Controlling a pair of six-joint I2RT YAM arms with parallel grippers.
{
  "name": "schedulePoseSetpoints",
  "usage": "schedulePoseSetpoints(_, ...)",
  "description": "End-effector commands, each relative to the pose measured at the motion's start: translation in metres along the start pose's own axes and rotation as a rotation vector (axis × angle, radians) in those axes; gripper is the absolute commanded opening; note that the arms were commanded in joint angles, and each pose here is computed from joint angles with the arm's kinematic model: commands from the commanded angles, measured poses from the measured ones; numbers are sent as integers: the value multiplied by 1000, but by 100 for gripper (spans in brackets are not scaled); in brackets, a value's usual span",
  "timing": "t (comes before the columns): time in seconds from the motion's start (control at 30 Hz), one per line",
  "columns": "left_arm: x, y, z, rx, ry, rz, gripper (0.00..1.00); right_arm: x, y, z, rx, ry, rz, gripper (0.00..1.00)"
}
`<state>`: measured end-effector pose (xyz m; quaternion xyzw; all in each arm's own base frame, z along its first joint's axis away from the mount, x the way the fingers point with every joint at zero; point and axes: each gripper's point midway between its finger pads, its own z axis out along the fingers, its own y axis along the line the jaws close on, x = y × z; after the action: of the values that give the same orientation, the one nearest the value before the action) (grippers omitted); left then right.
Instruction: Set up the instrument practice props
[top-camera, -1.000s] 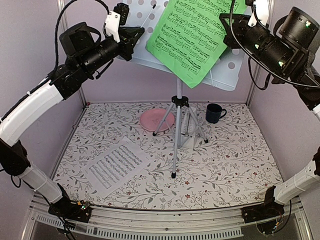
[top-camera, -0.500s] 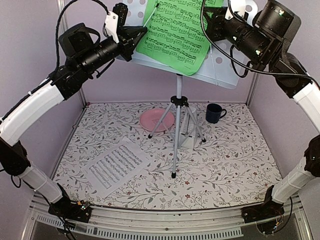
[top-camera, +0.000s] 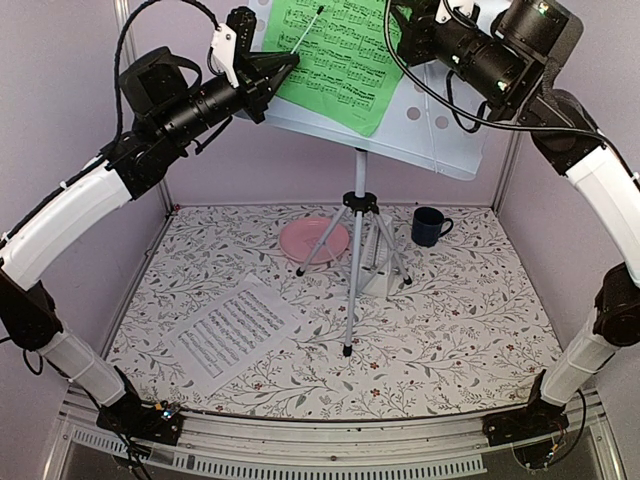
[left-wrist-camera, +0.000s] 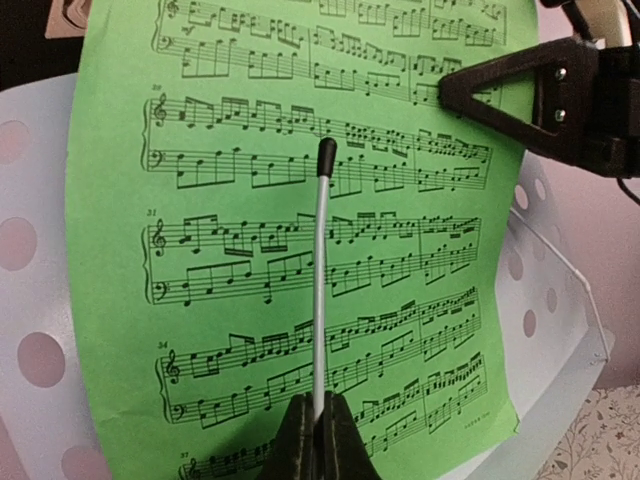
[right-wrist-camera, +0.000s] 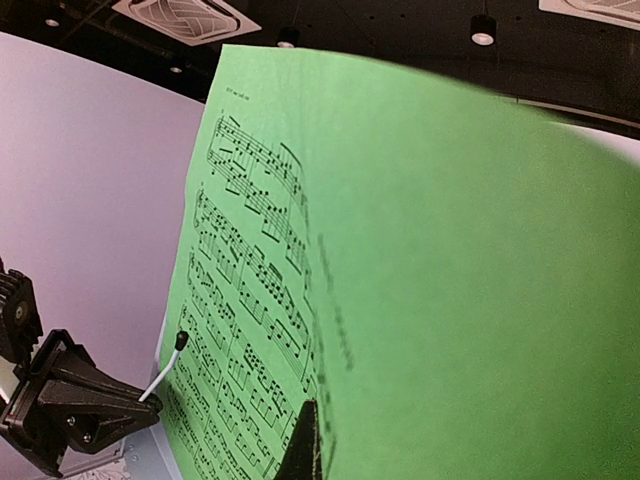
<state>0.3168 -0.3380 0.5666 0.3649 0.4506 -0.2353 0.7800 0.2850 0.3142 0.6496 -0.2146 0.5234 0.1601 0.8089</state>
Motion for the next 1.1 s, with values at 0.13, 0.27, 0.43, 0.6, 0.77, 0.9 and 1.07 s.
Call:
schedulePoseSetpoints(0.13,-11,-1,1,24,-64,29,0,-2,17,19,-55,-45,-87,0)
schedulePoseSetpoints(0.27,-9,-2,1,29,-62,31,0,2,24,24,-78,-49,-120,0)
schedulePoseSetpoints(0.43,-7,-3,4,34,-61,27,0,1,27,28,-77,-66,-156,0)
schedulePoseSetpoints(0.6,-6,-2,6,31,-61,26,0,1,29,31,-78,-83,-180,0)
schedulePoseSetpoints(0.77,-4,-2,6,30,-57,21,0,5,37,35,-98,-90,-217,0)
schedulePoseSetpoints(0.9,-2,-2,7,27,-52,19,0,6,39,37,-102,-96,-245,0)
schedulePoseSetpoints(1.07,-2,0,6,16,-49,19,3,12,44,39,-116,-89,-250,0)
